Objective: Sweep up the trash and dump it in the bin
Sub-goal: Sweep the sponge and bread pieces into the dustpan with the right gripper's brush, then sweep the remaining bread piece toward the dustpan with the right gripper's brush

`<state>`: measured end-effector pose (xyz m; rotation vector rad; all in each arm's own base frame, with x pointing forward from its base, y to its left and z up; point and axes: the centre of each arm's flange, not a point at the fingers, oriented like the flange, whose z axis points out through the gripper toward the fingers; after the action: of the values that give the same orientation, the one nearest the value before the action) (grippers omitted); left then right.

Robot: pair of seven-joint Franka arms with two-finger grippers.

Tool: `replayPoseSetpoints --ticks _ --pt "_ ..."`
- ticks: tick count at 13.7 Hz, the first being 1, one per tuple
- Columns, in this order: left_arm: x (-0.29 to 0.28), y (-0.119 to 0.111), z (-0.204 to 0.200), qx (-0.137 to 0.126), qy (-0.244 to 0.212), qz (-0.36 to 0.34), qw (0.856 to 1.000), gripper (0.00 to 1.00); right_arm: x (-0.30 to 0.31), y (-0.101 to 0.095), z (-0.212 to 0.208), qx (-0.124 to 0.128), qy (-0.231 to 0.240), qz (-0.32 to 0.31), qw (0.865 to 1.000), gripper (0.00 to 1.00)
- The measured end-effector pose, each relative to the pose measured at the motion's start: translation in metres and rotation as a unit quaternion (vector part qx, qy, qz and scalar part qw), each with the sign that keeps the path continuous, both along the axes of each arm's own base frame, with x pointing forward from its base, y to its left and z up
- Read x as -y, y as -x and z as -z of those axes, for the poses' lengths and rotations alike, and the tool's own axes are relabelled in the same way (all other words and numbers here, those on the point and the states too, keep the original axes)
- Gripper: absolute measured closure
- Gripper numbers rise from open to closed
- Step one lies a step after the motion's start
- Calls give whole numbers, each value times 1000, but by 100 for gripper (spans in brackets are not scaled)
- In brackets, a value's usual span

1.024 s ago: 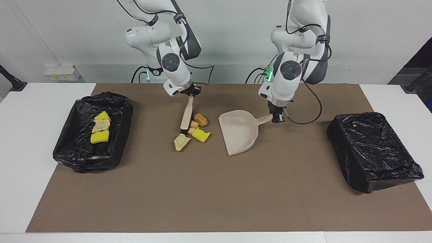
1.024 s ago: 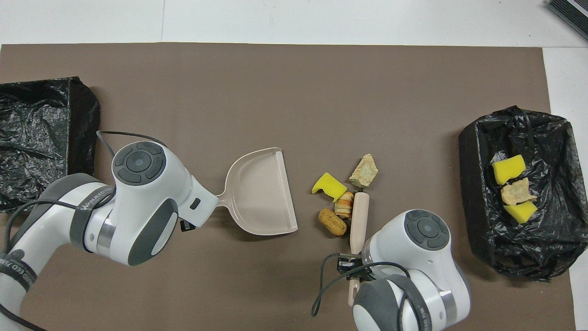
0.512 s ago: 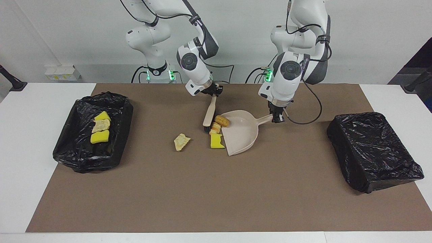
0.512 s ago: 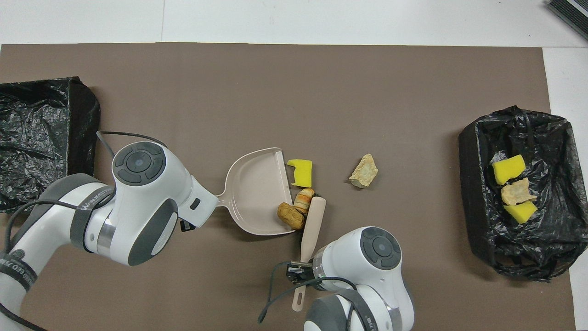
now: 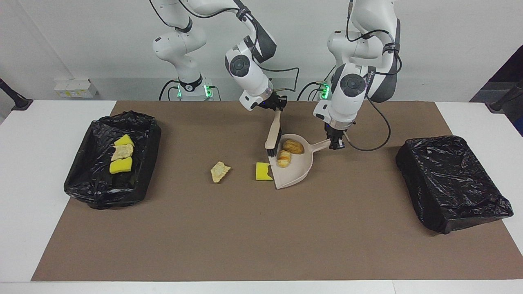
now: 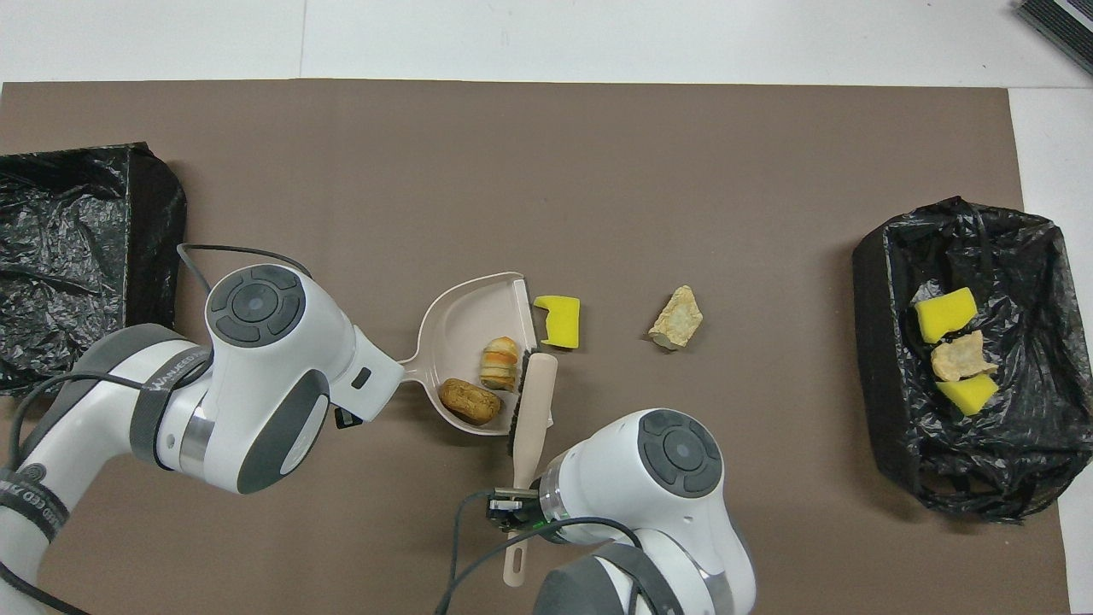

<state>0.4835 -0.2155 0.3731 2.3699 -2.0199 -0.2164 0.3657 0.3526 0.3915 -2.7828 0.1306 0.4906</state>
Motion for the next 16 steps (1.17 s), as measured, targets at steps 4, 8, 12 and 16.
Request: replayPoseSetpoints --ticks 4,8,12,16 --pt "-2 -1 0 0 0 -2 1000 67 87 -21 -54 43 138 -99 985 74" --pt "-3 -1 0 1 1 -2 1000 67 177 -67 -40 65 229 -131 962 74" --pt "-3 -2 0 2 1 -2 1000 67 296 -106 -11 37 274 -146 950 74" --pt "-3 -2 1 3 2 -2 1000 67 281 -117 51 23 263 -165 950 74"
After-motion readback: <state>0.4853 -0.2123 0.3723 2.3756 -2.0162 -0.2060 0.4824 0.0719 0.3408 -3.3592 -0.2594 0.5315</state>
